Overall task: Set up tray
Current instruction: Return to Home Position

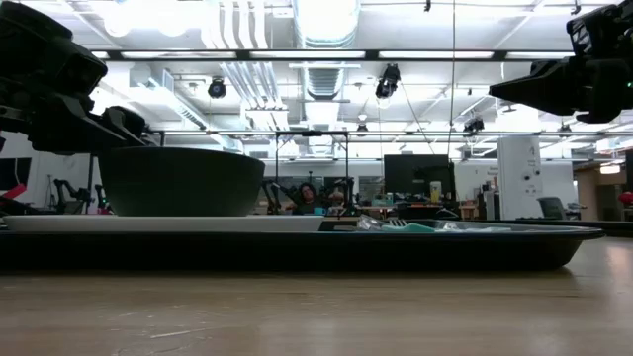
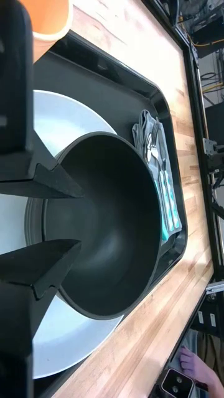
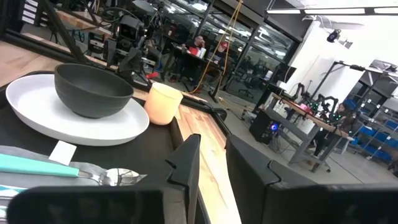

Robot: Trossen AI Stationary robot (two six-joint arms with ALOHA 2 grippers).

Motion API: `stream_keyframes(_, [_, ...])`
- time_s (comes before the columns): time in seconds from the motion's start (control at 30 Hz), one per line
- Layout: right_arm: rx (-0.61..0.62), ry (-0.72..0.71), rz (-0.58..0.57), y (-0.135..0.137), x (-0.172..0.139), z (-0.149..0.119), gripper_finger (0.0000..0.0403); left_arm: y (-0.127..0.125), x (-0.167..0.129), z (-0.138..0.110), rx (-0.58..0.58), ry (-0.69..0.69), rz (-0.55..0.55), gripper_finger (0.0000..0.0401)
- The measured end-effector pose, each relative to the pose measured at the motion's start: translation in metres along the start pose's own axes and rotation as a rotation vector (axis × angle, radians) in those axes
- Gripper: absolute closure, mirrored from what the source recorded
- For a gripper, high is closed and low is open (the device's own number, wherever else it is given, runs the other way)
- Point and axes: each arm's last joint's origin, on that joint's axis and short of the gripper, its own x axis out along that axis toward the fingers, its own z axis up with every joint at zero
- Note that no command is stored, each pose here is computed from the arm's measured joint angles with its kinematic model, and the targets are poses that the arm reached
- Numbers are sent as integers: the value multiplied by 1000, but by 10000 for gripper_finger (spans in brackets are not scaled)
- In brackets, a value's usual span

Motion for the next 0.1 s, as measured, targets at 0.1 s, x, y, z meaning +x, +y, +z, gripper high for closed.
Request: stream_keyframes(0.1, [0,0,0,0,0,0,334,0,0,0,0,0,0,305])
